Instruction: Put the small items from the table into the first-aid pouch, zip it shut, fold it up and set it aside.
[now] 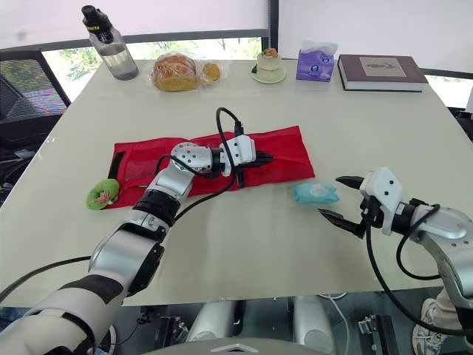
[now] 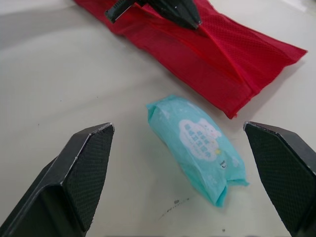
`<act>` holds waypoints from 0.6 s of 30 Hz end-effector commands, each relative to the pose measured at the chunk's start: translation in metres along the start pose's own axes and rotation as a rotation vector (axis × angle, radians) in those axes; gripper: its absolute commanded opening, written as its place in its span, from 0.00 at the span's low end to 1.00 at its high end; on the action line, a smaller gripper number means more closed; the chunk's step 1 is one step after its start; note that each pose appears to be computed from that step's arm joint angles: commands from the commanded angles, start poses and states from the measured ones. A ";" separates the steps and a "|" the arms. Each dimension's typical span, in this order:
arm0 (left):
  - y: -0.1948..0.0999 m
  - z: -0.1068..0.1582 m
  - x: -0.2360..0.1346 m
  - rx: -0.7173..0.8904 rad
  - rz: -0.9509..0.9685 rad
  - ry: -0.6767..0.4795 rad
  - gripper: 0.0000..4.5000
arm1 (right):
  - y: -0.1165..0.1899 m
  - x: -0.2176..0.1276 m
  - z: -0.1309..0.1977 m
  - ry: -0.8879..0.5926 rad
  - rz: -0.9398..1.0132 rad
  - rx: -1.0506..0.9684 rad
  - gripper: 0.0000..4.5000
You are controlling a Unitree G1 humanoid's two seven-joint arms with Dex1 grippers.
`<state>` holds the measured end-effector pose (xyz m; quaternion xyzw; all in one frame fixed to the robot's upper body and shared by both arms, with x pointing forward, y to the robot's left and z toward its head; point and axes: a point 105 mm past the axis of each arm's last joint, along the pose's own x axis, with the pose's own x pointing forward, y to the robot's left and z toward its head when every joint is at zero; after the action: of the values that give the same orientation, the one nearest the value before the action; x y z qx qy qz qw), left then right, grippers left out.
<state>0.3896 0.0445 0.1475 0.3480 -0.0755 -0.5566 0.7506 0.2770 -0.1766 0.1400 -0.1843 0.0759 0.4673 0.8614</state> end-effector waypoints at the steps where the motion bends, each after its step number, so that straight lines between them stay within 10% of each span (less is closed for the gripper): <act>1: 0.007 0.018 0.001 0.042 0.023 -0.052 0.04 | -0.012 0.006 -0.001 0.018 0.044 -0.058 1.00; 16: 0.003 0.019 0.004 0.015 0.050 -0.057 0.04 | -0.037 0.030 -0.027 0.132 0.199 -0.129 1.00; 18: 0.003 0.020 0.004 0.013 0.052 -0.057 0.00 | -0.037 0.030 -0.028 0.140 0.203 -0.134 0.88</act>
<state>0.3847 0.0372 0.1482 0.3370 -0.0813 -0.5517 0.7586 0.3240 -0.1843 0.1051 -0.2533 0.1410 0.5374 0.7919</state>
